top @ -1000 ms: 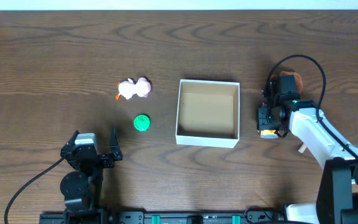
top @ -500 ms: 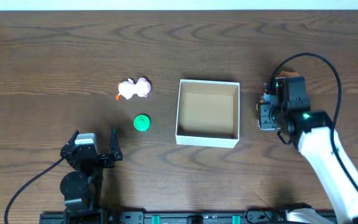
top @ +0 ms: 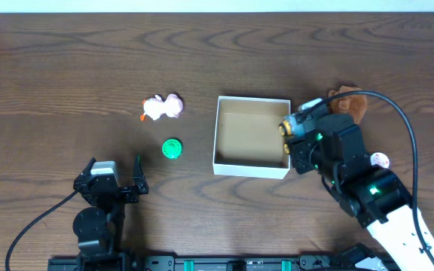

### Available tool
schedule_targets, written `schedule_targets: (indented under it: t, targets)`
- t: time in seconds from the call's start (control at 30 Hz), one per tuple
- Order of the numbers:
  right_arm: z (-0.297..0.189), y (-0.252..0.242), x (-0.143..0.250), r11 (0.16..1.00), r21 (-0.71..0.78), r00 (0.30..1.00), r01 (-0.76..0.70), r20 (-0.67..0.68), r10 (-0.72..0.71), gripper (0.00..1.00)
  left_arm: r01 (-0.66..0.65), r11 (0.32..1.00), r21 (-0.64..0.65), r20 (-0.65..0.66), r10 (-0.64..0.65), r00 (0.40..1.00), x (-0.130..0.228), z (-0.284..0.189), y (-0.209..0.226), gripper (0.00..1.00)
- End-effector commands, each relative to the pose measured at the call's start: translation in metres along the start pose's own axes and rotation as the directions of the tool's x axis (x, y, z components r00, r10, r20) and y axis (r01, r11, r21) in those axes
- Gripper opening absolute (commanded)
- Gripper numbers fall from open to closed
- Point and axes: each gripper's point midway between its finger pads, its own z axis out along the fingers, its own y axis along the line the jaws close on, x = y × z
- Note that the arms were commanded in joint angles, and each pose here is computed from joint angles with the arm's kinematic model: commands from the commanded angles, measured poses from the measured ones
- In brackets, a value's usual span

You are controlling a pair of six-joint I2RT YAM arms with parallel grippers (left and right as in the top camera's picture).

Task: Pack container
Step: 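Carry the truck left into the white box and lower it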

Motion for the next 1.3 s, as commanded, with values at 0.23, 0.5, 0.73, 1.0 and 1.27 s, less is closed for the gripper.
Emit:
schedule_targets:
  t: [0.23,0.5,0.73,1.0,1.27]
  targets:
    - [0.005,0.058,-0.001,0.942,-0.122,0.950,0.313,0.033,-0.311,0.44,0.007,1.000,0.002,-0.043,-0.007,0.999,0.014,0.001,0.000,0.98]
    - [0.033,0.068,-0.011,0.841,-0.109,0.849,0.529,0.079,-0.523,0.60,0.007,1.000,0.002,-0.043,-0.007,0.999,0.014,0.001,0.000,0.98]
    - [0.058,0.072,-0.005,0.762,-0.118,0.771,0.636,0.055,-0.635,0.56,0.007,1.000,0.002,-0.043,-0.007,0.999,0.014,0.001,0.000,0.98]
    - [0.081,0.067,0.014,0.735,-0.150,0.741,0.661,-0.021,-0.671,0.50,0.007,1.000,0.002,-0.043,-0.007,0.999,0.014,0.001,0.000,0.98]
    - [0.099,0.050,0.026,0.730,-0.156,0.726,0.666,-0.090,-0.682,0.49,0.007,1.000,0.002,-0.043,-0.007,0.999,0.014,0.001,0.000,0.98]
